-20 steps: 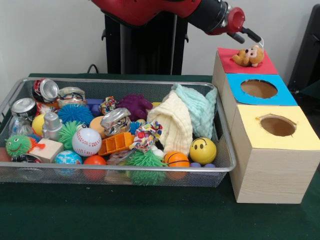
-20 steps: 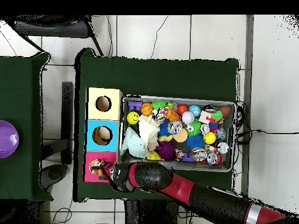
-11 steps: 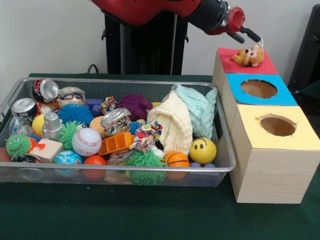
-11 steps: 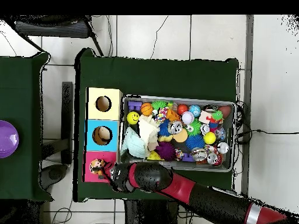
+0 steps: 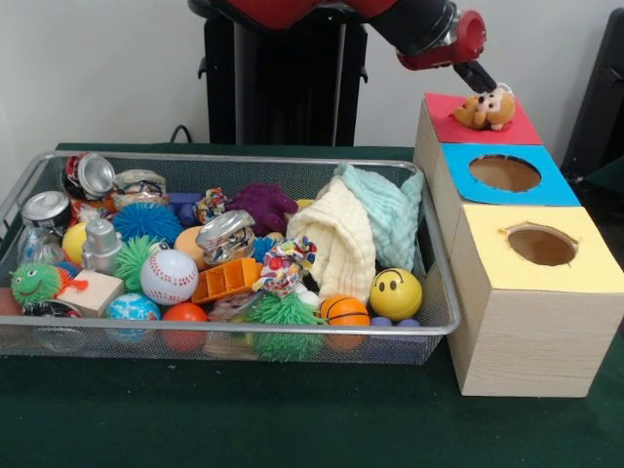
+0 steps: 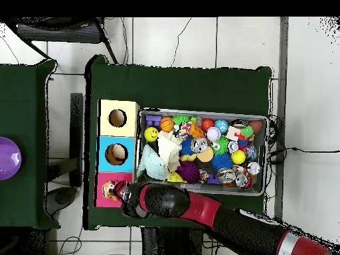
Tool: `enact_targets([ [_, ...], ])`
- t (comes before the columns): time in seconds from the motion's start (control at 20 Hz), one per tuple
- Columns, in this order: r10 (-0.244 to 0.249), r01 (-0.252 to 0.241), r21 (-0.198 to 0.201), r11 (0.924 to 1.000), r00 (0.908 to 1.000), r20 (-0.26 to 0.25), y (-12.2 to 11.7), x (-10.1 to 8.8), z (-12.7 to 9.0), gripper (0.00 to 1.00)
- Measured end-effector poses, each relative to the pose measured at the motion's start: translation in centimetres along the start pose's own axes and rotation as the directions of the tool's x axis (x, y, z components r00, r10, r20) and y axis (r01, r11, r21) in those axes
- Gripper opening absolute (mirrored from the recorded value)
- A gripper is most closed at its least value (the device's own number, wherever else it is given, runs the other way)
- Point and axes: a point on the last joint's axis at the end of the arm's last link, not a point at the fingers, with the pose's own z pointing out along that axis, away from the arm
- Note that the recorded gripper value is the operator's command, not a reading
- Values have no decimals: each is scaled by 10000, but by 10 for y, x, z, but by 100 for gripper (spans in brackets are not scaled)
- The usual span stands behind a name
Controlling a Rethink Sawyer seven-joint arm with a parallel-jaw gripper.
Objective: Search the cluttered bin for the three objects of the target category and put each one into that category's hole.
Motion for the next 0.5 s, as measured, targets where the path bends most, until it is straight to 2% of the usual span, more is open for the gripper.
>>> enact_targets([
  [0.35, -490, 490, 25, 9988, 9937, 1004, 15, -3, 3, 0],
  [0.5, -563, 569, -10, 9984, 9906, 1245, 18, -5, 3, 0],
])
